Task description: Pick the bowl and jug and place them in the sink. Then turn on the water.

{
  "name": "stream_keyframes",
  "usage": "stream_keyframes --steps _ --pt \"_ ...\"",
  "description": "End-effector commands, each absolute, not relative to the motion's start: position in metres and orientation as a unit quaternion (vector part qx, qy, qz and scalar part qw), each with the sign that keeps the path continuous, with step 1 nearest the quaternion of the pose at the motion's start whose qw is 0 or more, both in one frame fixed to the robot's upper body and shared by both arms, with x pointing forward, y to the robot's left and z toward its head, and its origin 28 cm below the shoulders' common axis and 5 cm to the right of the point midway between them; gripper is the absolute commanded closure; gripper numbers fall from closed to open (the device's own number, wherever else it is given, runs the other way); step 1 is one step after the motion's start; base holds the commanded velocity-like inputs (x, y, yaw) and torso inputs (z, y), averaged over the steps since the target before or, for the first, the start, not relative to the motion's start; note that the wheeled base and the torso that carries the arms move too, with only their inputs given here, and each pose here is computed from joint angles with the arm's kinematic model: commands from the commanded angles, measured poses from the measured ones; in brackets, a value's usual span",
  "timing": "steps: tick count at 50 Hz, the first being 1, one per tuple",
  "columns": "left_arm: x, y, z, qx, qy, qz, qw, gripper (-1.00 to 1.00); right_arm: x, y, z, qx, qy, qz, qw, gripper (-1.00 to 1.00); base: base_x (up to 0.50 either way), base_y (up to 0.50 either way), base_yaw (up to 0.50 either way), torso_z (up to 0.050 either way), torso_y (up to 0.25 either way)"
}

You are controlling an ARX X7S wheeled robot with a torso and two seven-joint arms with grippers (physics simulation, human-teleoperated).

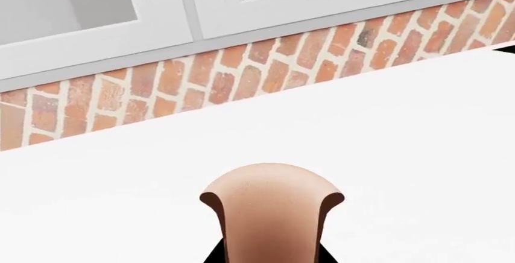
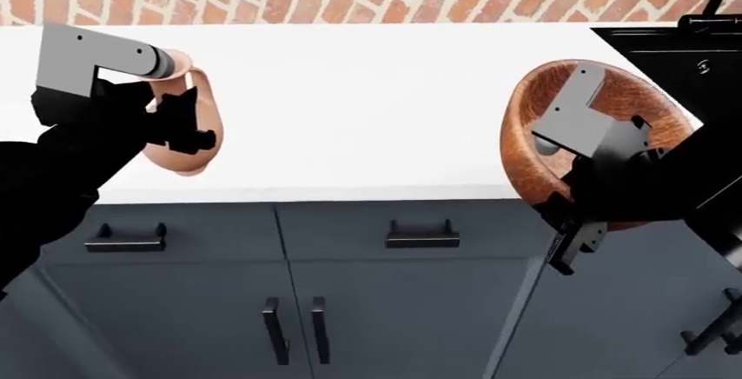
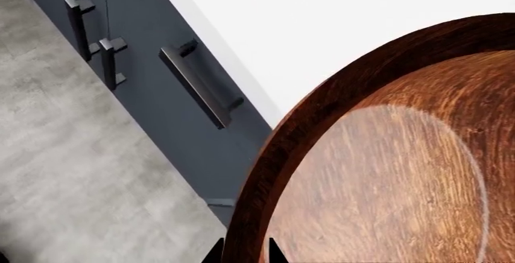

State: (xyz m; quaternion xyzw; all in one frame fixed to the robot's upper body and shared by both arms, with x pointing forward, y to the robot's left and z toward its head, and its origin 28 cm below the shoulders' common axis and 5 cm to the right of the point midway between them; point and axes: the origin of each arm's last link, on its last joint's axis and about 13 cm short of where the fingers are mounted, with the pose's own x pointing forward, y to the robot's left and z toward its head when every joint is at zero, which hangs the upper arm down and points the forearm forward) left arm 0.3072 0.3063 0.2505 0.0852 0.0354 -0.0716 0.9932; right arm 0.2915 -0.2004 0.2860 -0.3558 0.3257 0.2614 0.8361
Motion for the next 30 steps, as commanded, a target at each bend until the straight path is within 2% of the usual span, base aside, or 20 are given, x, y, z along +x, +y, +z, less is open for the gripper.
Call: stream_keyframes --steps 1,30 --pt "0.3065 0.3075 0.2605 0.088 0.012 -0.060 0.994 1.00 0.2916 -0.2019 0.2876 -0.358 0.316 0.254 0.841 1.00 -0.50 0.01 0.00 0.000 0.000" --pt "0.3063 0.3068 0.2618 0.088 0.010 -0.063 0.994 1.00 0.2909 -0.2027 0.2862 -0.358 0.318 0.255 0.840 1.00 -0.50 0.01 0.00 0.001 0.002"
